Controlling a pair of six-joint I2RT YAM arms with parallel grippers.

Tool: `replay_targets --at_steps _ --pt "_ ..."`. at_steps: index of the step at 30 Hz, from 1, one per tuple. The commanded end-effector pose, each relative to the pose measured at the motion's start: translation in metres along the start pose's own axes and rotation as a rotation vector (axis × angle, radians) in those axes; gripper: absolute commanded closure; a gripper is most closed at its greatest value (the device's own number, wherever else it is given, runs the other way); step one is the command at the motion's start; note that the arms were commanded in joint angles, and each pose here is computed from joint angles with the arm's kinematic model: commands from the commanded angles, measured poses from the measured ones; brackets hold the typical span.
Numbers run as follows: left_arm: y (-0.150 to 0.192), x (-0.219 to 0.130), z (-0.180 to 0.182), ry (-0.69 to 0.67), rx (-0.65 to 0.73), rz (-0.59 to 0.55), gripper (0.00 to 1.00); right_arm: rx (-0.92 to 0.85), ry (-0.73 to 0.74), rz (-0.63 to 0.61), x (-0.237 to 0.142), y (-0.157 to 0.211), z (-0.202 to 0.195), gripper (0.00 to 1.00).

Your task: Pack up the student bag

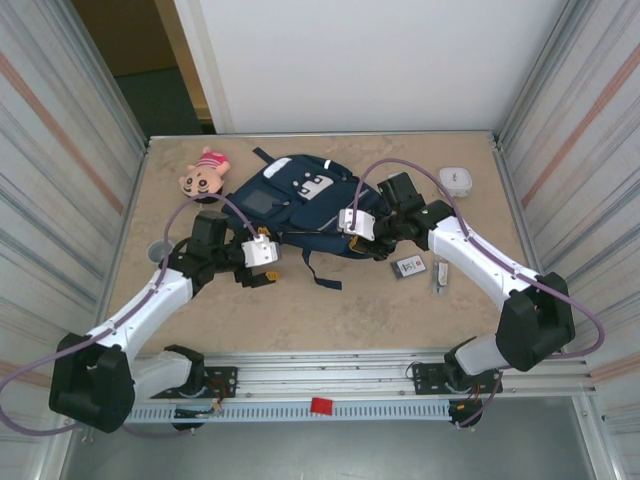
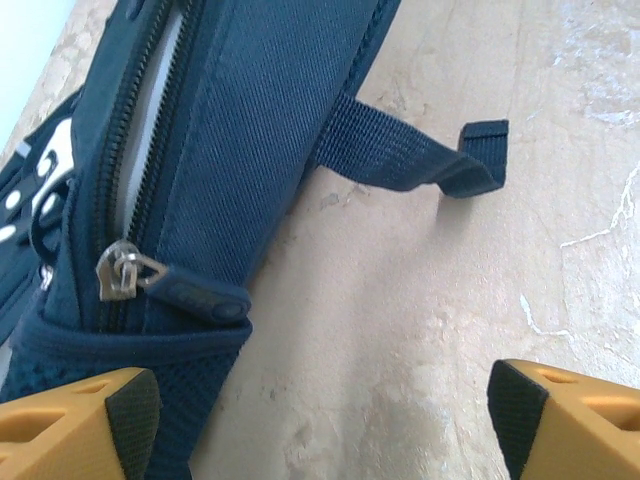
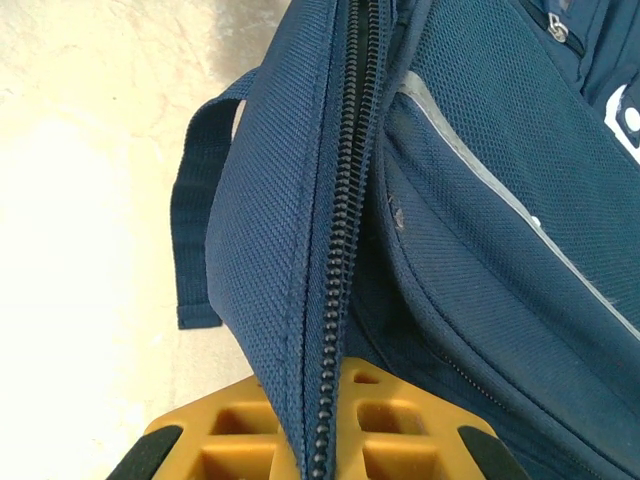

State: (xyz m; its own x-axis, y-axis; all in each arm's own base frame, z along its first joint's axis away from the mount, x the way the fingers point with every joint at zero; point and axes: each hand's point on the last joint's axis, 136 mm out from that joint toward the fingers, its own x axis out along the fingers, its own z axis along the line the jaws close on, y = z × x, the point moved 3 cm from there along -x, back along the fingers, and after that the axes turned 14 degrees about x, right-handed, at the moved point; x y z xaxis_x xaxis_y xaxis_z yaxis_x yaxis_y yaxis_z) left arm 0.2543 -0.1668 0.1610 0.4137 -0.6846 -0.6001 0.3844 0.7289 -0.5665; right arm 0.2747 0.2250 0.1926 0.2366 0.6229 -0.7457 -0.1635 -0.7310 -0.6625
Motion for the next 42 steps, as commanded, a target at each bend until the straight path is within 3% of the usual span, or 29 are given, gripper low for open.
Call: replay_targets --at_steps 1,9,20,29,35,40,42 --pt "-0.004 0.008 0.003 -0.009 0.054 -0.061 0.13 -0.069 -0.002 -0.113 -0.02 -0.032 -0.001 1.0" --pt "-0.033 -0.013 0.033 -0.135 0.097 -0.135 0.14 -0.07 -0.032 -0.087 -0.02 -0.029 0.003 1.0" --pt "-0.011 -0.016 0.045 -0.12 0.141 -0.069 0.14 -0.11 -0.106 -0.075 -0.029 -0.025 0.022 1.0" --pt "0.002 0.015 0.042 0.045 0.177 -0.095 0.19 -0.143 -0.127 -0.057 -0.032 -0.018 0.028 1.0" --pt "0.004 0.018 0.016 0.124 0.15 -0.112 0.41 -0.144 -0.108 -0.087 -0.034 -0.022 0.02 1.0" --pt "0.003 0.013 -0.005 0.185 0.077 -0.126 0.88 -0.149 -0.102 -0.103 -0.036 -0.025 0.015 1.0" --pt "0.0 0.009 -0.008 0.18 0.031 -0.136 1.0 -0.143 -0.089 -0.109 -0.036 -0.025 0.012 1.0"
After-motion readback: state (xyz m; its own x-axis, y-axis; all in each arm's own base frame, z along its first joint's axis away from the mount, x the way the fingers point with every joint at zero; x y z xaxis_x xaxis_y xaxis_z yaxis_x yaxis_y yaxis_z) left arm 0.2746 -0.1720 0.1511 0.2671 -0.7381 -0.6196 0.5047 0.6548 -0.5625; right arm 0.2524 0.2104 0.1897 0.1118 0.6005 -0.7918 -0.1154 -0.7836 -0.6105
